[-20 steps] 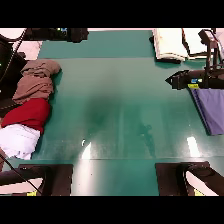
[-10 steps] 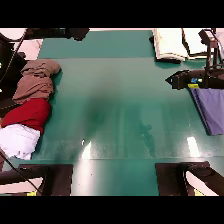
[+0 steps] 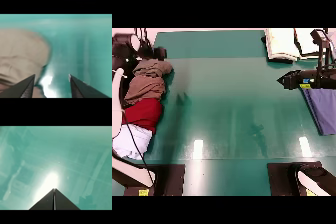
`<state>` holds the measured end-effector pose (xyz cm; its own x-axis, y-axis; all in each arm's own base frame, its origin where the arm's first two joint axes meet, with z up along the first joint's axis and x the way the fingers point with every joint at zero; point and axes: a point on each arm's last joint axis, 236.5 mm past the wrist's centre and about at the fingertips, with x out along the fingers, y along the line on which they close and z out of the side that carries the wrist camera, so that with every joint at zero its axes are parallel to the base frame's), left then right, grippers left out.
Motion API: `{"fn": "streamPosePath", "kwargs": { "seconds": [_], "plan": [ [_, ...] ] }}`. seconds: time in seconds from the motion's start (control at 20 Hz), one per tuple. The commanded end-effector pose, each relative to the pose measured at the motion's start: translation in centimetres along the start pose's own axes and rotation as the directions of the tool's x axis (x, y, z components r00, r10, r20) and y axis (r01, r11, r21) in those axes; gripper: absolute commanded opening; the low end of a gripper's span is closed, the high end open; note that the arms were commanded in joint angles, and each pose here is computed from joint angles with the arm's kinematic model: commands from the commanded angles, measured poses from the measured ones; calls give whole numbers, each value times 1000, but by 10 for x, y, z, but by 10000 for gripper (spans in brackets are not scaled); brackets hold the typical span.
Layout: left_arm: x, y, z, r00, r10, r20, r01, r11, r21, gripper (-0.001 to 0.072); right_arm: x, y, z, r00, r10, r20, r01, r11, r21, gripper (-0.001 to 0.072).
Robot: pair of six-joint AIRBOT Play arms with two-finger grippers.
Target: Fold the shirts.
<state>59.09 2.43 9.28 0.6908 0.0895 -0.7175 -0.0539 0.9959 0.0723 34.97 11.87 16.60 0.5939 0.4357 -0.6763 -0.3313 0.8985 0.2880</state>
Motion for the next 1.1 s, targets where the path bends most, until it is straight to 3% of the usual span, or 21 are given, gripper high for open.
{"fn": "streamPosePath", "kwargs": {
  "seconds": [0.0,0.25,0.3,0.35,0.4,0.6,0.8,0.9,1.05],
  "plan": [
    [69,41,-46,993,55,-101,-59,998,-36,518,0,1,-3,1000,4,-13,-4,1000,0,14],
    [102,45,-60,993,57,-103,-61,997,-36,514,0,2,-6,1000,6,-23,-6,1000,18,14],
    [101,45,-58,994,57,-98,-61,997,-36,366,0,2,-6,1000,6,-23,-6,1000,19,14],
    [98,46,-54,994,58,-93,-61,997,-38,148,0,2,-6,1000,6,-23,-6,1000,22,14],
    [92,47,-47,995,59,-82,-63,997,-39,27,0,2,-5,1000,6,-22,-5,1000,28,14],
    [20,56,33,995,76,69,-72,995,-62,25,-1,1,3,1000,1,12,-2,999,49,14],
    [-148,48,121,931,67,358,-66,998,-17,25,-30,12,44,993,1,122,-3,1000,16,14],
    [-225,29,129,906,31,422,-55,998,43,25,-55,22,74,976,3,216,1,1000,-17,14],
    [-302,-29,109,900,-119,420,56,986,158,25,-93,37,111,942,14,334,7,998,-61,14]
  ]
}}
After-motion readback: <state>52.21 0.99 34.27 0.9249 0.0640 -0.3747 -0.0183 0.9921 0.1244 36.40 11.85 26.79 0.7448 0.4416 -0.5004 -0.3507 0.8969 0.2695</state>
